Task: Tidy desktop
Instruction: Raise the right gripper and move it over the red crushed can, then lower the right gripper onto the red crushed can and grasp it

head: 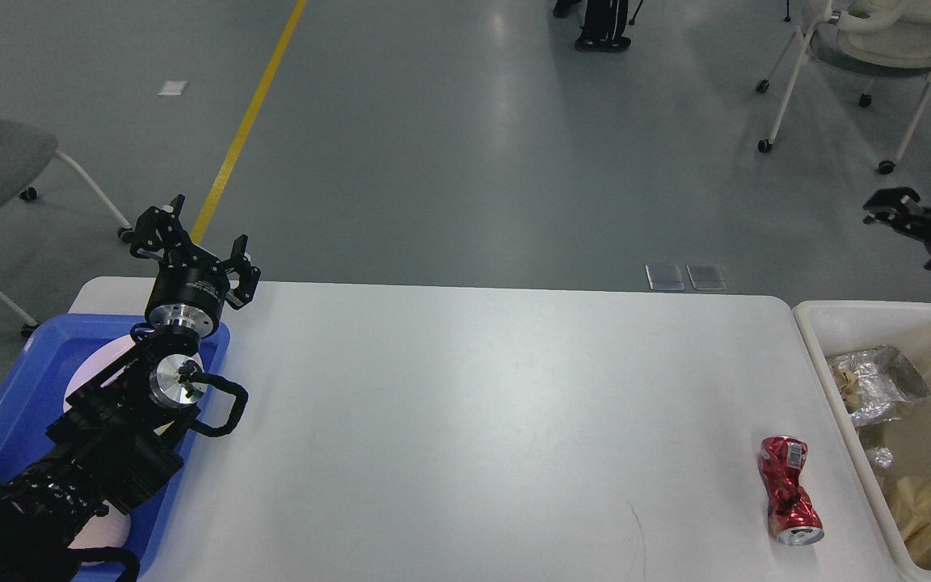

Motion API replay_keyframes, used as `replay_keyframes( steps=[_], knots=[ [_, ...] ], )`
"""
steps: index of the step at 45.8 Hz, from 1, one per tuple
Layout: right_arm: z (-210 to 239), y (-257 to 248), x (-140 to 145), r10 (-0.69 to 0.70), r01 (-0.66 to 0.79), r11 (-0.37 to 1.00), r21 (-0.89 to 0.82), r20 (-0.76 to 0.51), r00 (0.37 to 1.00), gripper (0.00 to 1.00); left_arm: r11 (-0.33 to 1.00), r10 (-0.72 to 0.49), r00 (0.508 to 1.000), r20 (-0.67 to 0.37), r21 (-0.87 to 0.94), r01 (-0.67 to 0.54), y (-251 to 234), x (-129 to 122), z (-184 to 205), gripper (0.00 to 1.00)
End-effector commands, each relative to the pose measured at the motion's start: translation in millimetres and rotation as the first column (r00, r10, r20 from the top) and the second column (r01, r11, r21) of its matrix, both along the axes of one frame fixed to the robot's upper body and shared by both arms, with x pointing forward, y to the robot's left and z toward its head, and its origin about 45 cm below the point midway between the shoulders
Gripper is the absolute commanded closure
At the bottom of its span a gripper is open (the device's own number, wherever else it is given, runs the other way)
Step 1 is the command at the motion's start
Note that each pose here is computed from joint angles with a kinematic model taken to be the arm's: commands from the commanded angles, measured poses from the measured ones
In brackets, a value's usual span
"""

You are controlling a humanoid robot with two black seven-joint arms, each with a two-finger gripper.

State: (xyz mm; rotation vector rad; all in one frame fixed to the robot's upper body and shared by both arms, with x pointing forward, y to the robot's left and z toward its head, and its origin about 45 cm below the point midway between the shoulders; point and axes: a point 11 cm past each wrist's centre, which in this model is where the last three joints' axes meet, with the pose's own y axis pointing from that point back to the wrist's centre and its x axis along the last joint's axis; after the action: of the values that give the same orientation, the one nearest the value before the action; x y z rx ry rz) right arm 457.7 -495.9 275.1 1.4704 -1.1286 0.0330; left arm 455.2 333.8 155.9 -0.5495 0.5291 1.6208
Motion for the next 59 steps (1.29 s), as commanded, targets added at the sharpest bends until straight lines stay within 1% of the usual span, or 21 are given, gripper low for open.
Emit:
replay_keyframes(
  steps=[1, 3, 6, 12, 14, 17, 21, 24, 29, 30, 32, 37, 41, 48, 55, 59],
  knots=[
    [50, 76, 18, 0.139, -0.135, 0.977, 0.166, -0.012, 0.990, 0.00, 1.000, 0.001, 1.000, 0.000, 0.001, -0.001, 0, 0, 0, 0.03],
    [67, 108, 16, 0.200, -0.191, 0.957, 0.218, -0.017, 0.980, 0.00, 1.000, 0.001, 1.000, 0.000, 0.001, -0.001, 0, 0, 0, 0.03],
    [82, 152, 1, 0.301, -0.275, 0.922, 0.272, -0.059, 0.952, 0.00, 1.000, 0.001, 1.000, 0.000, 0.001, -0.001, 0, 0, 0, 0.03],
    [74, 214, -51, 0.492, -0.423, 0.854, 0.303, -0.204, 0.846, 0.00, 1.000, 0.001, 1.000, 0.000, 0.001, -0.001, 0, 0, 0, 0.03],
    [67, 226, -67, 0.524, -0.445, 0.838, 0.317, -0.237, 0.818, 0.00, 1.000, 0.001, 1.000, 0.000, 0.001, -0.001, 0, 0, 0, 0.03],
    [56, 234, -83, 0.538, -0.447, 0.831, 0.332, -0.270, 0.799, 0.00, 1.000, 0.001, 1.000, 0.000, 0.001, -0.001, 0, 0, 0, 0.03],
    [47, 227, -85, 0.517, -0.434, 0.846, 0.308, -0.278, 0.810, 0.00, 1.000, 0.000, 1.000, 0.000, -0.001, 0.000, 0, 0, 0, 0.03],
    [27, 203, -89, 0.462, -0.388, 0.881, 0.271, -0.315, 0.829, 0.00, 1.000, 0.001, 1.000, 0.000, 0.001, -0.001, 0, 0, 0, 0.03],
    [-27, 156, -116, 0.356, -0.282, 0.931, 0.232, -0.409, 0.840, 0.00, 1.000, 0.000, 1.000, 0.000, -0.001, 0.000, 0, 0, 0, 0.03],
    [-55, 139, -133, 0.327, -0.248, 0.941, 0.228, -0.434, 0.840, 0.00, 1.000, 0.001, 1.000, 0.000, 0.001, -0.001, 0, 0, 0, 0.03],
    [-77, 128, -145, 0.312, -0.240, 0.947, 0.213, -0.443, 0.840, 0.00, 1.000, 0.001, 1.000, 0.000, 0.001, -0.001, 0, 0, 0, 0.03],
    [-110, 111, -161, 0.338, -0.298, 0.941, 0.161, -0.409, 0.847, 0.00, 1.000, 0.001, 1.000, 0.000, 0.001, -0.001, 0, 0, 0, 0.03],
    [-120, 105, -169, 0.377, -0.348, 0.926, 0.147, -0.388, 0.841, 0.00, 1.000, -0.001, 1.000, -0.001, 0.000, 0.001, -1, 0, 0, 0.03],
    [-141, 101, -184, 0.378, -0.350, 0.925, 0.144, -0.409, 0.831, 0.00, 1.000, 0.001, 1.000, 0.000, 0.001, -0.001, 0, 0, 0, 0.03],
    [-178, 88, -191, 0.362, -0.366, 0.928, 0.071, -0.410, 0.837, 0.00, 1.000, 0.000, 1.000, -0.001, 0.002, 0.000, 0, 0, 0, 0.03],
    [-188, 80, -194, 0.352, -0.366, 0.929, 0.048, -0.419, 0.837, 0.00, 1.000, 0.001, 1.000, 0.000, 0.001, -0.001, 0, 0, 0, 0.03]
  ],
)
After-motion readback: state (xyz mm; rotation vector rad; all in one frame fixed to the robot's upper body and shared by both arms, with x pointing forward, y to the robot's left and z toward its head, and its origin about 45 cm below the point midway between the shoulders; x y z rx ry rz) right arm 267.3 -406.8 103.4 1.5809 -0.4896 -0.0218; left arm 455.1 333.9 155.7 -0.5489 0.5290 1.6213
